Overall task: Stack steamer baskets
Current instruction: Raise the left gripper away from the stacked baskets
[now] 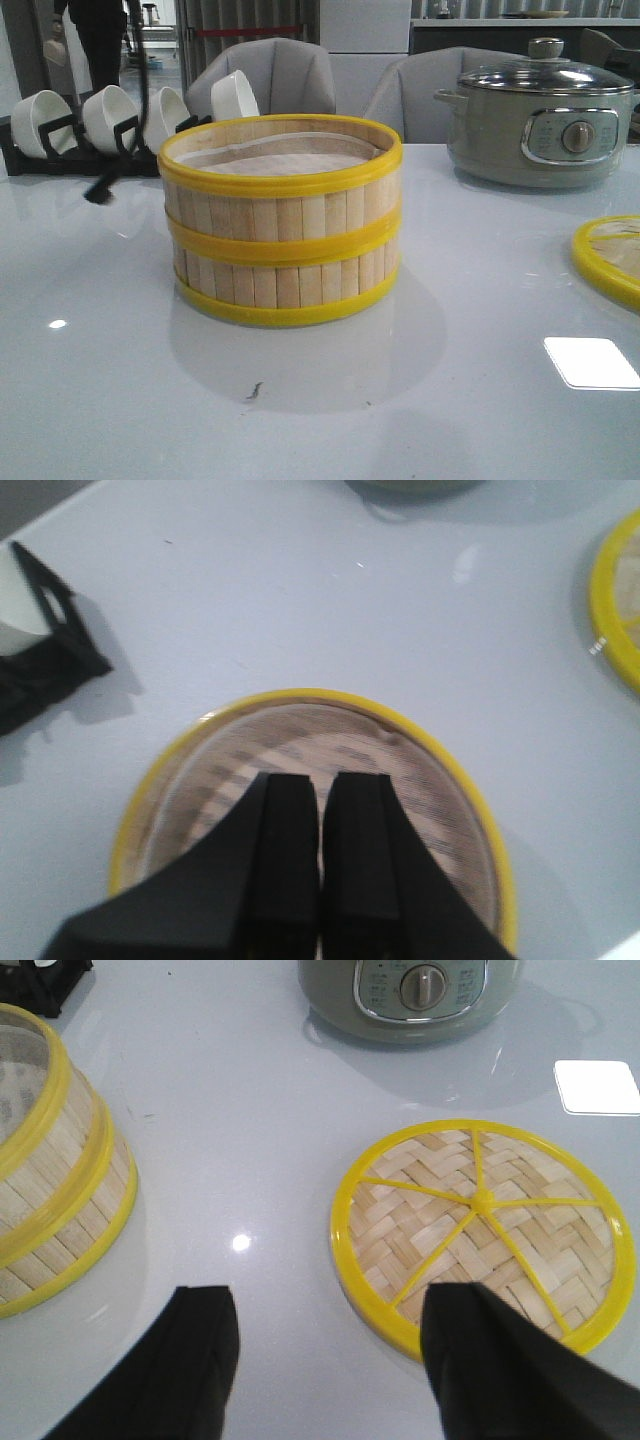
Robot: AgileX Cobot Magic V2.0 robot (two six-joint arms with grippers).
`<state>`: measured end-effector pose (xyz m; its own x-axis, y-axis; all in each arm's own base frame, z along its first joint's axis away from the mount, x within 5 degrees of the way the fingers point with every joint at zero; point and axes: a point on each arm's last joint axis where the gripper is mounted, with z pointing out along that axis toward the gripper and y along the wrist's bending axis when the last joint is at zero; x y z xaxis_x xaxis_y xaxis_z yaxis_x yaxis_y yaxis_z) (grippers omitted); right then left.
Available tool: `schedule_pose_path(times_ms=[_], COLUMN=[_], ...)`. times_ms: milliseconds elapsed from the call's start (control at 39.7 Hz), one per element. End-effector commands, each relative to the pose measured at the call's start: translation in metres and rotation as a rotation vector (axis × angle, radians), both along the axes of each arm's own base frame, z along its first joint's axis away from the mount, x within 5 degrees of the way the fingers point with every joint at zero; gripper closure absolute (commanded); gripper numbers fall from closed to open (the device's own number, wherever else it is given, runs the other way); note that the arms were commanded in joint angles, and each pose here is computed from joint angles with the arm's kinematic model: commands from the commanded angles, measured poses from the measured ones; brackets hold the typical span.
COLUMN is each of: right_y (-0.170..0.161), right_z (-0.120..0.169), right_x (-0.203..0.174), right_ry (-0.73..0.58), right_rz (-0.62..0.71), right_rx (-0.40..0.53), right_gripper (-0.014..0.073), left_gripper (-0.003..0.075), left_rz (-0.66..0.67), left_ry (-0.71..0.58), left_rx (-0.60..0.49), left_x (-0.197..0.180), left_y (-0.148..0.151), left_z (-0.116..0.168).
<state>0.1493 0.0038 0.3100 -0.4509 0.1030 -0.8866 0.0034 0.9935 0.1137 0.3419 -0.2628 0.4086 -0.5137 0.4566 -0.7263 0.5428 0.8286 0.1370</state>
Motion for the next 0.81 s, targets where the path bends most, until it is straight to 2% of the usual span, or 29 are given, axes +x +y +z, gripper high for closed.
schedule_pose_path(times_ms=[0, 227, 428, 605, 781], right_y=[-0.001, -0.001, -0.001, -0.001, -0.001], right_z=[0.019, 0.019, 0.019, 0.019, 0.020], right_x=[0.003, 0.003, 0.003, 0.003, 0.004], right_ry=[-0.113, -0.111, -0.111, -0.111, -0.117], right_rz=[-0.007, -0.006, -0.006, -0.006, -0.007], right_rx=[-0.018, -0.018, -0.018, -0.018, -0.017], right_gripper=[0.0084, 0.0084, 0.0084, 0.0084, 0.0084], left_gripper=[0.0636, 0.0636, 0.0636, 0.0636, 0.0636], left_rz=[0.092, 0.341, 0.486, 0.538, 0.522], left_ry=[-0.177, -0.205, -0.255, -0.293, -0.337], left_rx=[-0.099, -0.109, -0.189, -0.254, -0.293], left_x=[-0.010, -0.013, -0.048, -0.097, -0.151], left_y=[0.055, 0.157, 0.225, 0.250, 0.250], left_z=[0.065, 0.096, 0.105, 0.086, 0.048])
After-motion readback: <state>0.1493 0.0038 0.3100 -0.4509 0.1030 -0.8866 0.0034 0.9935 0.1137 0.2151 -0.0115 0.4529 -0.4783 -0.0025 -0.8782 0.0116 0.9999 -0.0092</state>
